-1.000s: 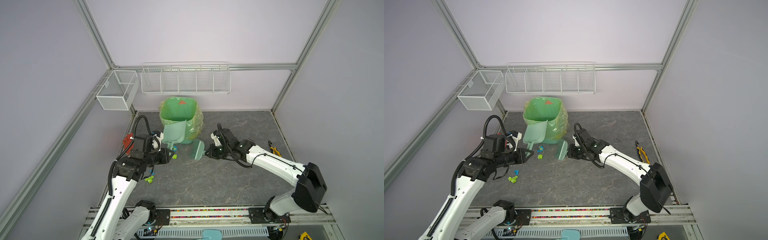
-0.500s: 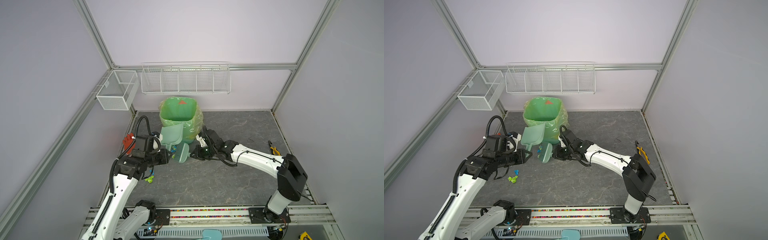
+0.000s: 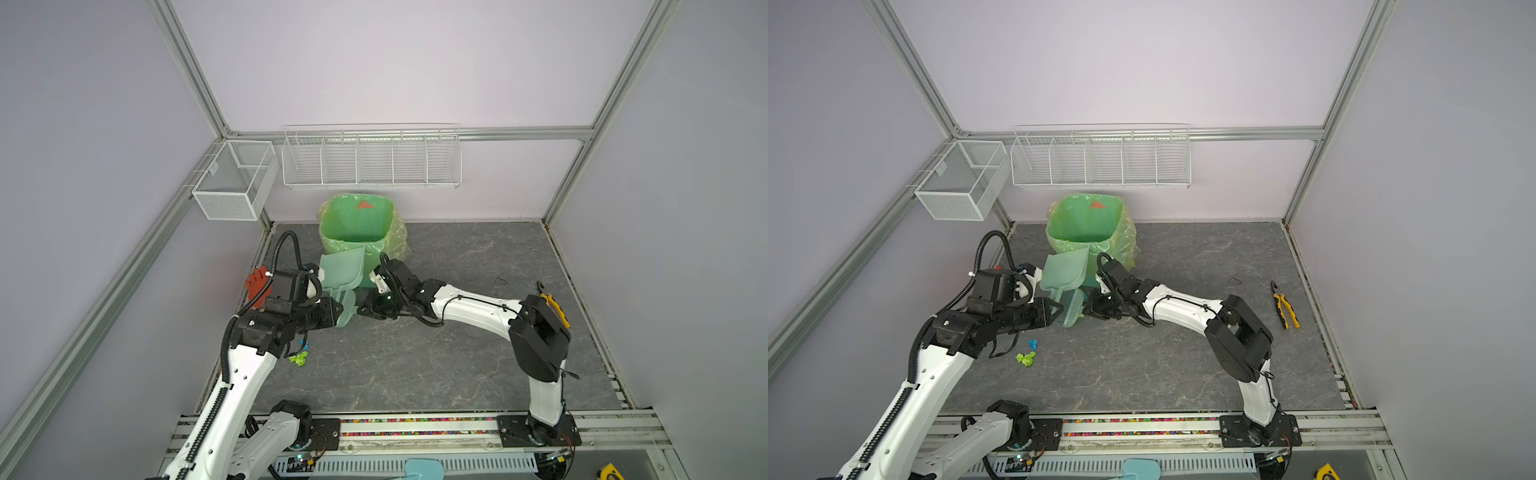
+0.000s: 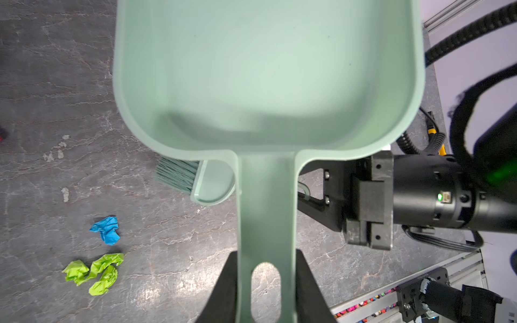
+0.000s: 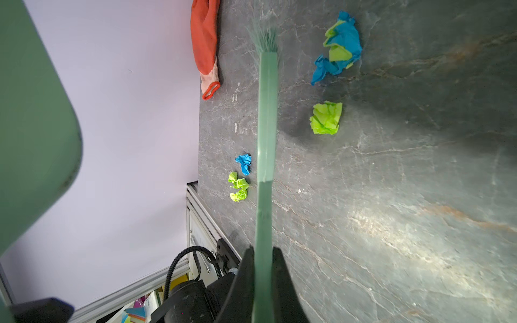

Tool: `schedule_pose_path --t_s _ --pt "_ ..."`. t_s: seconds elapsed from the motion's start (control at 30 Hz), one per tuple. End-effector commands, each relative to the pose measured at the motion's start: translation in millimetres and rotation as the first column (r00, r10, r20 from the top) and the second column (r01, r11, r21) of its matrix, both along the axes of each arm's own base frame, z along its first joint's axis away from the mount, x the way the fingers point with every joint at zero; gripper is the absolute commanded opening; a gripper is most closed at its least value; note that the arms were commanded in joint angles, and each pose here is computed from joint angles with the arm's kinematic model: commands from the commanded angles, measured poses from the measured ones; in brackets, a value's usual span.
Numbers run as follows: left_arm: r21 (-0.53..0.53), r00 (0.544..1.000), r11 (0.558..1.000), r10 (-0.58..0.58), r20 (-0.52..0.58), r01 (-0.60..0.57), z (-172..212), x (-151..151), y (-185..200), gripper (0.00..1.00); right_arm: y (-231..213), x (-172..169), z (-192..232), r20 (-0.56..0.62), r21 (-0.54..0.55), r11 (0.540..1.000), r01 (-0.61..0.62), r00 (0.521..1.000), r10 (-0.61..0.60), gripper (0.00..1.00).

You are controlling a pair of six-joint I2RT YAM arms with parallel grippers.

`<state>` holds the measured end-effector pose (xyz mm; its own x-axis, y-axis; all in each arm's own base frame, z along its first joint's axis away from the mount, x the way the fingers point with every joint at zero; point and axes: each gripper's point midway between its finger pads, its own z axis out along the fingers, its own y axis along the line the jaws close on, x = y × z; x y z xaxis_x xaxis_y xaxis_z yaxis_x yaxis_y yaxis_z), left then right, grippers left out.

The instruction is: Sweep away the paper scraps from the table

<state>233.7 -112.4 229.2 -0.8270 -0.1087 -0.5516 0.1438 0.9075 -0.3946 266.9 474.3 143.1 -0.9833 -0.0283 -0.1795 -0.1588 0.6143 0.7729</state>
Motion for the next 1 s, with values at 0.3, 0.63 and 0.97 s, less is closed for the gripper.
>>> schedule_pose_path --t_s 0.3,0.63,0.97 --pt "0.019 1.0 1.0 -0.019 0.013 0.018 0.6 0.0 0.2 0.0 -9.6 34.2 -35.7 -0.103 0.01 0.995 0.102 0.99 -0.1 0.07" --pt "0.016 1.0 1.0 -0.022 -0.004 0.022 -3.6 -0.3 -1.7 0.0 -73.9 14.7 -74.8 -0.17 -0.139 0.976 0.166 0.967 -0.189 0.07" --pt "0.027 0.998 0.998 -0.06 0.013 0.06 -4.1 -8.5 -13.0 0.0 -141.1 -7.9 -84.4 -0.166 -0.252 0.942 0.221 0.949 -0.267 0.07"
